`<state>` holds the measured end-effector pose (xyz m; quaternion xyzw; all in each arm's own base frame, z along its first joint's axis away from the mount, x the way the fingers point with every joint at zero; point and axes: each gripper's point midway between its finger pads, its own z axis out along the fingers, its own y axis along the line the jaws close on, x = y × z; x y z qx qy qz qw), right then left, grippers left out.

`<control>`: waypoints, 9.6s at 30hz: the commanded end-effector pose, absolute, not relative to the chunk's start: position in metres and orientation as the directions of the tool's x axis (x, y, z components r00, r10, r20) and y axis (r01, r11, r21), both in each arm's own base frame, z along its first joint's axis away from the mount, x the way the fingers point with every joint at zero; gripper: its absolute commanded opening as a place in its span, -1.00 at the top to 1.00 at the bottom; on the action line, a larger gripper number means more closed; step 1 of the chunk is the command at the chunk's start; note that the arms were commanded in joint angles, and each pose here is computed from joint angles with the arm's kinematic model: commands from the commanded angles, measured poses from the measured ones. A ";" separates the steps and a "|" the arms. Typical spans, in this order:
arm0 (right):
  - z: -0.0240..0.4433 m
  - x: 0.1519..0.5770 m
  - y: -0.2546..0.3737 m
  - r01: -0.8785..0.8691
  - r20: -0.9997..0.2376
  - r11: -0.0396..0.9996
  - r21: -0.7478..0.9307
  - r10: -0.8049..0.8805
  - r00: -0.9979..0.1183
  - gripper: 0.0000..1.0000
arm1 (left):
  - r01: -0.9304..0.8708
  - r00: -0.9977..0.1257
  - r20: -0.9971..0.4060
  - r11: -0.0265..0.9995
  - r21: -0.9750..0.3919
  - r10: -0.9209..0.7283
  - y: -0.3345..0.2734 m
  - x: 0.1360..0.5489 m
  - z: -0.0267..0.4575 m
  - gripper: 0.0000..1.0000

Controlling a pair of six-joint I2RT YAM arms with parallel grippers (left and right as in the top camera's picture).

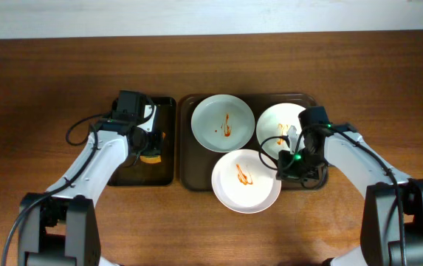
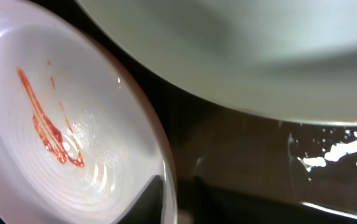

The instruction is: Clean dirty plates on tray and stack at the side

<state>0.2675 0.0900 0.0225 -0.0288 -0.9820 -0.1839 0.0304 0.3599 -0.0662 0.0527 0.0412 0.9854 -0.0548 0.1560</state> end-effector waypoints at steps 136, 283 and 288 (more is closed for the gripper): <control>0.157 0.339 0.041 0.093 -0.580 0.930 -0.355 -0.141 -0.802 0.92 | -0.017 -0.954 -0.298 1.000 -0.021 -0.022 -0.060 0.361 0.039 1.00; 0.021 0.331 0.147 -0.027 0.023 0.961 0.276 -0.035 -0.999 0.92 | 0.076 -0.908 -0.418 0.994 -0.083 0.035 -0.133 0.367 0.097 1.00; 0.021 0.329 0.147 -0.027 0.026 0.961 0.275 -0.036 -0.999 0.58 | -0.062 -0.936 -0.342 0.996 -0.057 -0.078 -0.080 0.366 0.076 1.00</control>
